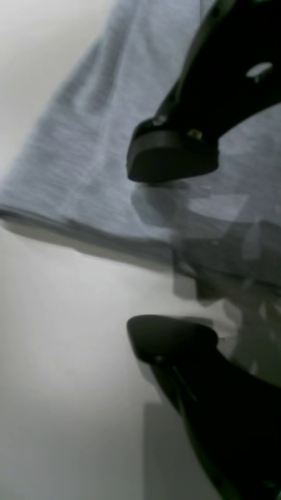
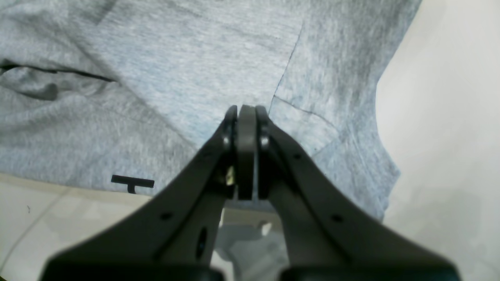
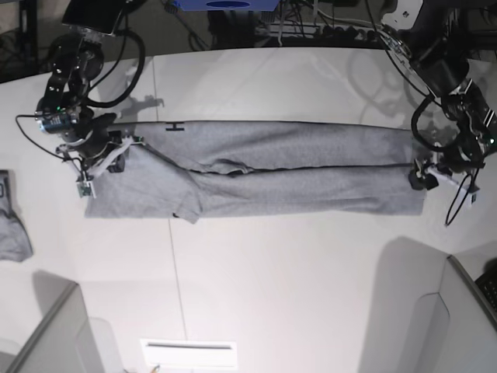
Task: Fold the T-shirt properly
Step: 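Close both grippers on the two ends of the grey strip, then pull the strip ends apart with both grippers to straighten it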
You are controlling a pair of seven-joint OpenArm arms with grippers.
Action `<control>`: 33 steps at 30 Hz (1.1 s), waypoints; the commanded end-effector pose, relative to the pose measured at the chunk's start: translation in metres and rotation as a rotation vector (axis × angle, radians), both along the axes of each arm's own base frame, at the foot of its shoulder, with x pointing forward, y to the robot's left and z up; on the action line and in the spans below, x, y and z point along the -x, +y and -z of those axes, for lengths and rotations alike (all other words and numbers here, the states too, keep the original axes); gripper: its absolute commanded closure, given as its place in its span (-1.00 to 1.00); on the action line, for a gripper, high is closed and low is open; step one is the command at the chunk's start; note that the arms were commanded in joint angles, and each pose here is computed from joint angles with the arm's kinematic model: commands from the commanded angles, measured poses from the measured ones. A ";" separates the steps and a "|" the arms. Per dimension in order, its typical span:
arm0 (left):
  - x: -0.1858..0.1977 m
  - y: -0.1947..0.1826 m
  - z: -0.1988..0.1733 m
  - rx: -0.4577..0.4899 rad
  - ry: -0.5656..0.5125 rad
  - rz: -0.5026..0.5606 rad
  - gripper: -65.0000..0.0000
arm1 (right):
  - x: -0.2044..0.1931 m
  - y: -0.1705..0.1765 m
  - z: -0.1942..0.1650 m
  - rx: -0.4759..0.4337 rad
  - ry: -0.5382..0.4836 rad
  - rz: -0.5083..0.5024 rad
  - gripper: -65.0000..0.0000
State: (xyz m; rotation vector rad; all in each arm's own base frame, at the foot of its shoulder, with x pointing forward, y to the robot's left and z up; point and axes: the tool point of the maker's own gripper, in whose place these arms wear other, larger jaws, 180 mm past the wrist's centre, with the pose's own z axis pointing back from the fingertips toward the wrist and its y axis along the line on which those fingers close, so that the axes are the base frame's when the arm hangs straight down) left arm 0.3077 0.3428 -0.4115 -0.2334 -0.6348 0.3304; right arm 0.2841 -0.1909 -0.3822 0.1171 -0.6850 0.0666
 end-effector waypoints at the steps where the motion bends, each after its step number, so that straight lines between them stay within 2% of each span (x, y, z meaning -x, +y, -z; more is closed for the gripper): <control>1: 0.002 0.000 0.000 -0.001 0.014 0.012 -0.54 | -0.010 -0.002 -0.014 0.006 -0.055 -0.001 1.00; 5: 0.010 -0.003 0.008 0.004 0.040 0.021 -0.53 | -0.006 -0.002 -0.011 0.006 -0.043 -0.001 1.00; 7: 0.011 -0.003 0.010 0.004 0.044 0.023 -0.39 | -0.004 -0.002 -0.009 0.006 -0.036 -0.002 1.00; 11: 0.014 -0.005 0.013 0.011 0.054 0.024 0.39 | -0.002 -0.002 -0.008 0.006 -0.033 0.000 1.00; 15: 0.019 -0.006 0.021 0.026 0.076 0.021 0.99 | -0.002 -0.002 -0.008 0.004 -0.033 0.002 1.00; 21: 0.017 -0.002 0.018 0.016 0.057 0.014 1.00 | 0.001 0.008 -0.004 -0.032 -0.028 0.016 1.00; 33: 0.018 0.043 -0.010 -0.107 0.002 -0.013 1.00 | 0.009 0.015 -0.014 -0.033 -0.054 0.012 1.00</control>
